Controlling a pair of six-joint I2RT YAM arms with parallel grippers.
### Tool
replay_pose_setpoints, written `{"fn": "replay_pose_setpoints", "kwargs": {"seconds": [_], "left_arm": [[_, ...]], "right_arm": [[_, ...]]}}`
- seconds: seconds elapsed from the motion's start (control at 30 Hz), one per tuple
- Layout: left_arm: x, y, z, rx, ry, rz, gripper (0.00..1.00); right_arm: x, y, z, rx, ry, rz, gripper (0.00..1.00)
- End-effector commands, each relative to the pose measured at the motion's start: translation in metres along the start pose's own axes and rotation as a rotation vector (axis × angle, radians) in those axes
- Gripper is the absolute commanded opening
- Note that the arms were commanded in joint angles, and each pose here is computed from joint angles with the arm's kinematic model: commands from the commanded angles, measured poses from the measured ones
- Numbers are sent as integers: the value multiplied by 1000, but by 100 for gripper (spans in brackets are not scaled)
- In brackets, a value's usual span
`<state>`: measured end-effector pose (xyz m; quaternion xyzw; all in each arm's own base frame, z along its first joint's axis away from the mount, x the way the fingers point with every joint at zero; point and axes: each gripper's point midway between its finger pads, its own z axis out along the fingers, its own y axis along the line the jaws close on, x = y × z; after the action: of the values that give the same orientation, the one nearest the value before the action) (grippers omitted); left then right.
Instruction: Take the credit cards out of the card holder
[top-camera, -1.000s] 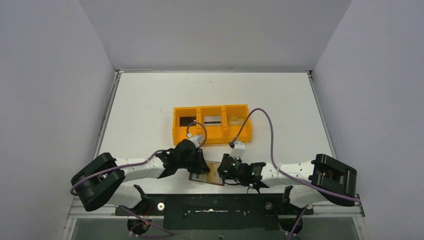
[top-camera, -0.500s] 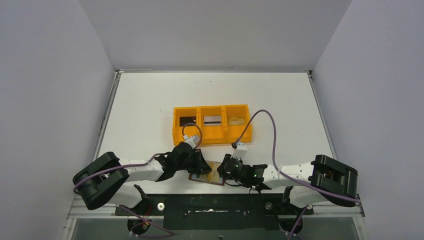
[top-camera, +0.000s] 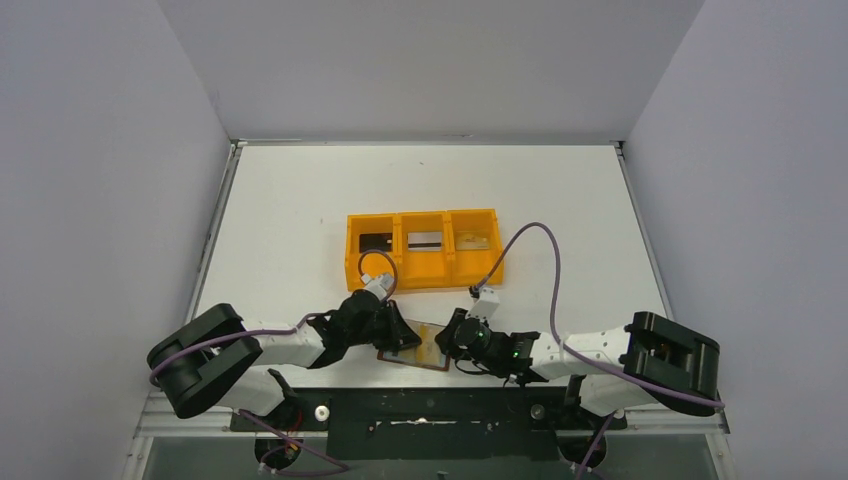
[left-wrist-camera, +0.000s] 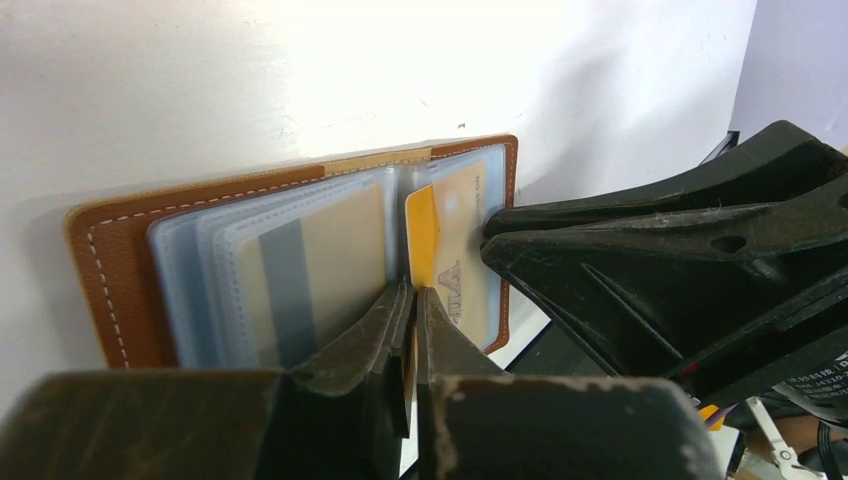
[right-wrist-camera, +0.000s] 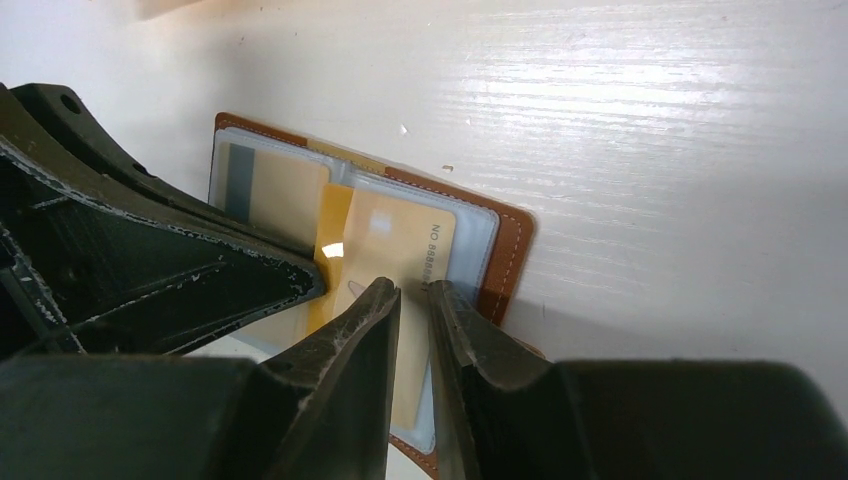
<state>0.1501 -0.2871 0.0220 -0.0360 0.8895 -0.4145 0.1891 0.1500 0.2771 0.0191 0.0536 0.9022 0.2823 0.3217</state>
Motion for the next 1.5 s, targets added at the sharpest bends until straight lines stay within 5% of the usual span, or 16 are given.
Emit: {"fn": "replay_pose_setpoints", "kwargs": {"seconds": [0.0, 0.4, 0.6, 1.03, 1.47], "left_arm": [[-7, -35, -3, 123, -10, 25, 0], [-27, -24, -13, -5, -96, 63, 0], [-23, -34, -12, 55, -79, 60, 0], [-14, -51, -12, 166, -39, 42, 17], [-18, -40, -15, 76, -72, 67, 0]], "right_arm": [[18, -17, -3, 35, 69, -15, 20], [12, -15, -6, 20, 50, -9, 23], [19, -11, -1, -7, 80, -1, 22], [23, -9, 2, -15, 93, 10, 21], [9, -10, -6, 23, 59, -16, 21]]}}
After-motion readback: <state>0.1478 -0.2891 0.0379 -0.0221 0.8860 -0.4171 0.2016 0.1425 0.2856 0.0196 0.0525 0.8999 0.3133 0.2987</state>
